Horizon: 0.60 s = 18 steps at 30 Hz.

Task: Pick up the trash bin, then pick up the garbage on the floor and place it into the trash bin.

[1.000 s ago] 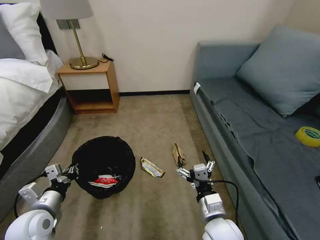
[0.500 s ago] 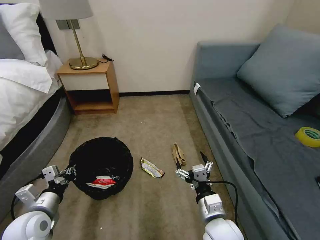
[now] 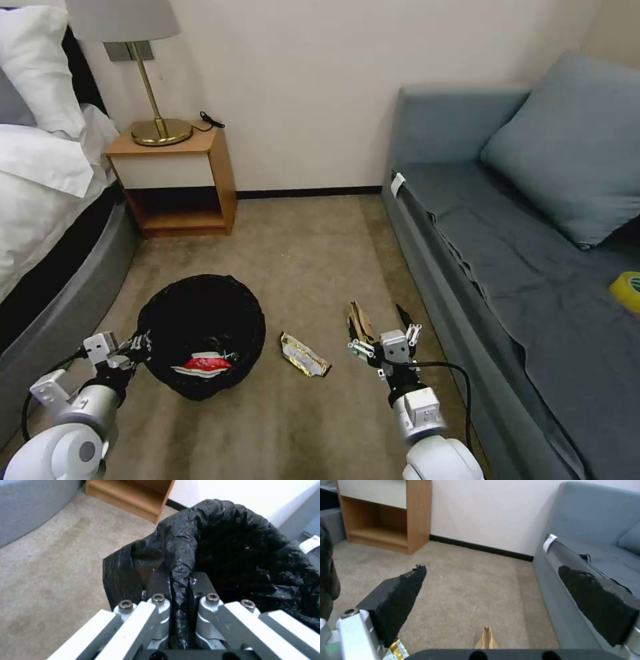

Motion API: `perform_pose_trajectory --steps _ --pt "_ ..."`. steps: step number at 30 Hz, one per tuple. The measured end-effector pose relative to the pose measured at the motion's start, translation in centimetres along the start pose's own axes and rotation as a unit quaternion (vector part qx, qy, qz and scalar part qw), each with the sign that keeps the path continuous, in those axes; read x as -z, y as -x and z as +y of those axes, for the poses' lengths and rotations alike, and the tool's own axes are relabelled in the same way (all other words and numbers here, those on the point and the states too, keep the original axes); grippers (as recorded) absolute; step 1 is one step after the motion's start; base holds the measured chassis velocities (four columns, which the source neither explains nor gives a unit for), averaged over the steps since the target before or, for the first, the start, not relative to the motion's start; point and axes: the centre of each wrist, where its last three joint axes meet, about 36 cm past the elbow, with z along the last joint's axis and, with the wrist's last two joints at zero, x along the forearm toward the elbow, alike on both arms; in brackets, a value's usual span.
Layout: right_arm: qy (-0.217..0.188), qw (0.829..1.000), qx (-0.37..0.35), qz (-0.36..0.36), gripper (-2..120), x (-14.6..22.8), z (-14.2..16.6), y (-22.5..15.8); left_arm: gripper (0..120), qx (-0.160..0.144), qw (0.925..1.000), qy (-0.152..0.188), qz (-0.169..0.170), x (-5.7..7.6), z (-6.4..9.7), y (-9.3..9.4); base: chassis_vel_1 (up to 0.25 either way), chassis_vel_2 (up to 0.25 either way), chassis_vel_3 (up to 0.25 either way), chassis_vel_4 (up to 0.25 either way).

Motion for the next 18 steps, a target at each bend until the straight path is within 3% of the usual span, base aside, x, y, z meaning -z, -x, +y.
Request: perform_pose_trajectory --steps 18 --pt "0.005 1.0 0.012 -0.008 100 -0.75 0.4 0.49 5 0.006 1.0 -0.002 -0.002 0.06 0.33 -0.05 -0.086 0.092 0.087 -0.085"
